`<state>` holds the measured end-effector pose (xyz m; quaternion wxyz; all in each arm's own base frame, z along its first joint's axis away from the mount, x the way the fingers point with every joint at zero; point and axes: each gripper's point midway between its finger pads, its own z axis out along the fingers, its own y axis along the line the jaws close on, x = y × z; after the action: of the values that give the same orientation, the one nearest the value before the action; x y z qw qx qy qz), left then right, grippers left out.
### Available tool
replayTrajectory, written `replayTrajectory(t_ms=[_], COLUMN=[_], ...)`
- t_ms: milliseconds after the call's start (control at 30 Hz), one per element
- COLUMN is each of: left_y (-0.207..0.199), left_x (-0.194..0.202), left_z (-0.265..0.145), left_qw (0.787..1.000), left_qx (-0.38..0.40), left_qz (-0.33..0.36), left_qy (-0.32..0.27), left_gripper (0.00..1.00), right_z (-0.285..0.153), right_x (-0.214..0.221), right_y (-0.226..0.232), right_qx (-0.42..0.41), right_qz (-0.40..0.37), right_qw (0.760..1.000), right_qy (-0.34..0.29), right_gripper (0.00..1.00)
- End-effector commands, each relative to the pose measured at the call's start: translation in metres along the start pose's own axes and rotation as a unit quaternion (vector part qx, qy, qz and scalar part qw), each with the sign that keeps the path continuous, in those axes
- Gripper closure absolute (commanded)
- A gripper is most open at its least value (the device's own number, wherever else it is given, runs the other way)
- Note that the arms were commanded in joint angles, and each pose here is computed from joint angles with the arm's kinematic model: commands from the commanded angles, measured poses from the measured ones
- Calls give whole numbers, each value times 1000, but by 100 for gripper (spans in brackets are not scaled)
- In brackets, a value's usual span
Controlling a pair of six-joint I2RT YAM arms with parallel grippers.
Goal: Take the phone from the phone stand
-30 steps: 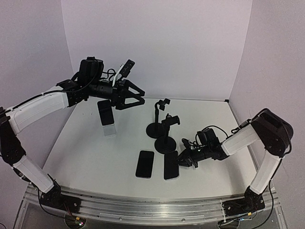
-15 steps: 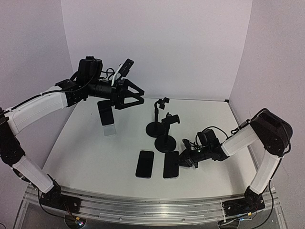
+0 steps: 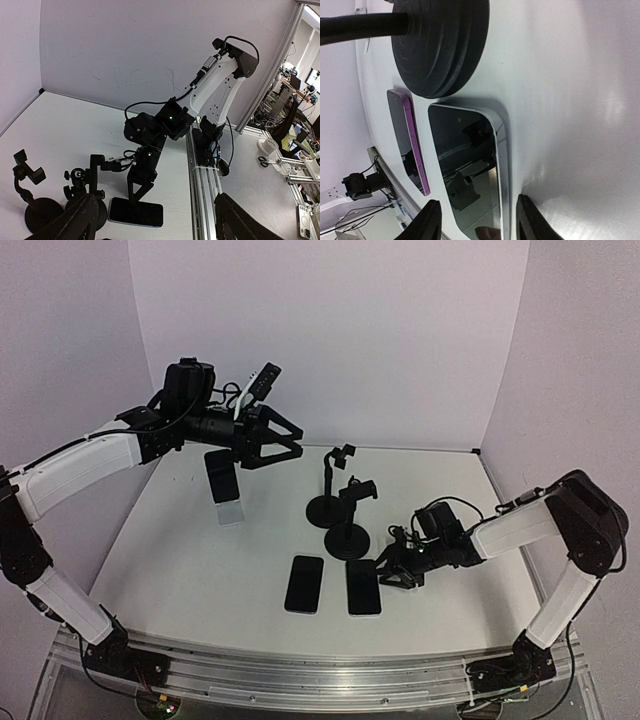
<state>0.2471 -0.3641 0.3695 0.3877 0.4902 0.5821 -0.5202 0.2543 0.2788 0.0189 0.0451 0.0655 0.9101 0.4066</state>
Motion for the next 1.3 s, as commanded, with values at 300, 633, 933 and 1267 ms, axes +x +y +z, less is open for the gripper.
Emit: replayTrajectory(t_ms=[300, 633, 933, 1267], left_y=[-9, -10, -6, 0], left_x=[-12, -14, -13, -14], left_z=[-9, -10, -8, -14], left_qw=[999, 999, 998, 998], left_qx=[-8, -8, -14, -26], left_qz=[36, 45, 51, 59], left_qy=[-11, -17, -15, -14], left_gripper=[21, 21, 21, 21], right_z=[-119, -151, -124, -62], right_x=[-66, -45, -58, -84], right_y=[74, 131, 139, 147], right_qx=[99, -17, -34, -72], right_qz=[-238, -408, -484, -487], right_qw=[926, 791, 692, 680], right_qy=[-274, -455, -535, -544], right_gripper=[17, 16, 14, 22])
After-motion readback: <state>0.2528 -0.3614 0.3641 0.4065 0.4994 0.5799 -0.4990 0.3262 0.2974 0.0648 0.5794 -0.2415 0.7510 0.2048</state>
